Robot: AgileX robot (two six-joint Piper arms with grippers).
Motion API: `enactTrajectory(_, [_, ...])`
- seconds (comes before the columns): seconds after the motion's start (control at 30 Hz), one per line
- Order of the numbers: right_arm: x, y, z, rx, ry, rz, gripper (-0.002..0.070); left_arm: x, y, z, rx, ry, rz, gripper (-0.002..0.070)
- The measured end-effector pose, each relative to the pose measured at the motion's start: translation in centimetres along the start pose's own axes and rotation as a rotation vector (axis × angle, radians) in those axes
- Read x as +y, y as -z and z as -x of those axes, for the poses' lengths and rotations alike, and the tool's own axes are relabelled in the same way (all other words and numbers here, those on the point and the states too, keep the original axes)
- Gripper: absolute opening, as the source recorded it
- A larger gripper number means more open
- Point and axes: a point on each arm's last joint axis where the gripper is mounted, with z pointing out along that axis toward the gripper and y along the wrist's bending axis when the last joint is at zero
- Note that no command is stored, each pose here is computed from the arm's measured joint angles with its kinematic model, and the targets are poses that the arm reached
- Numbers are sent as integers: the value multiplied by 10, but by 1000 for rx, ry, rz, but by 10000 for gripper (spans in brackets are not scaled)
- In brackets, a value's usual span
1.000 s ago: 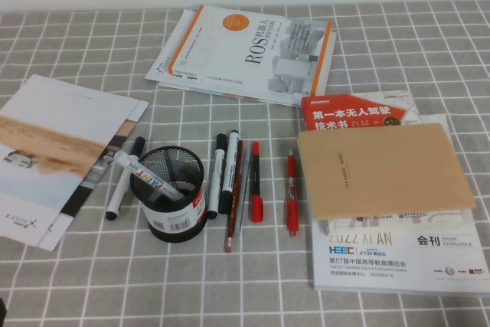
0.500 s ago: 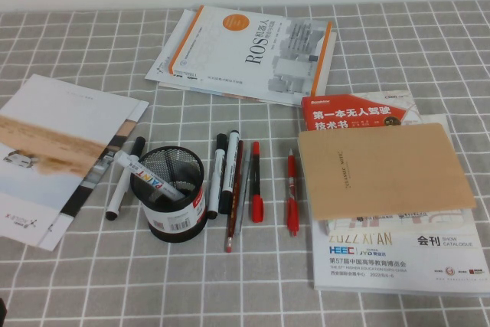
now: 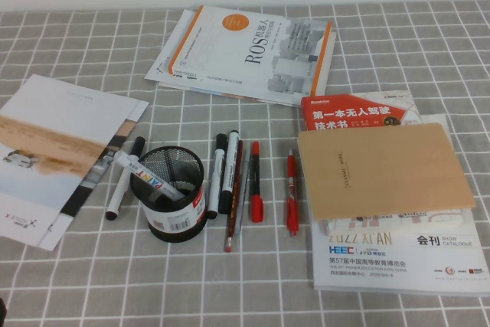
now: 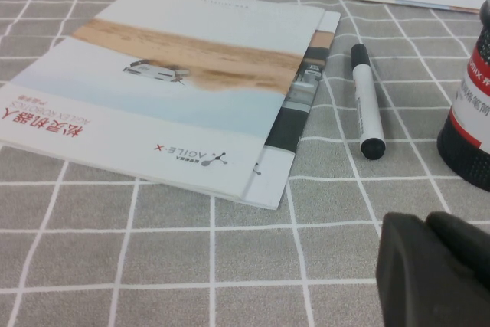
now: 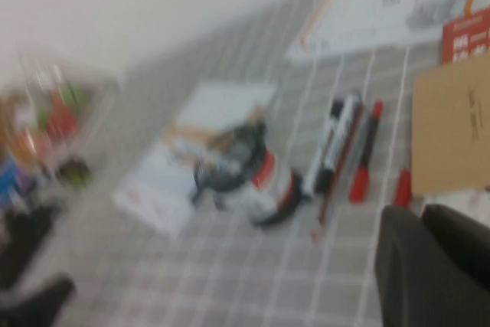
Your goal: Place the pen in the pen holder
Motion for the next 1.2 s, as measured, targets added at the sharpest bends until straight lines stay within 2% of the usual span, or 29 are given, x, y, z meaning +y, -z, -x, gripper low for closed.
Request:
enactTrajectory(0.13, [26, -7, 40, 240, 124, -72, -12, 0, 0, 0, 0, 0, 0, -3])
enactTrajectory(0.23, [37, -16, 67, 350, 178, -102, -12, 0, 0, 0, 0, 0, 0, -3])
enactTrajectory(0.43, [39, -56, 91, 583, 228, -144, -12, 0, 0, 0, 0, 0, 0, -3])
enactTrajectory(0.67, [38, -117, 73, 818, 307, -233, -12, 0, 0, 0, 0, 0, 0, -3])
enactTrajectory(0.9, [57, -190, 33, 1036, 583, -424, -12, 0, 0, 0, 0, 0, 0, -3])
enactTrajectory(1.03, [76, -234, 29, 1015, 715, -457, -12, 0, 0, 0, 0, 0, 0, -3])
enactTrajectory(1.2, [93, -275, 30, 967, 745, -444, -12, 0, 0, 0, 0, 0, 0, -3])
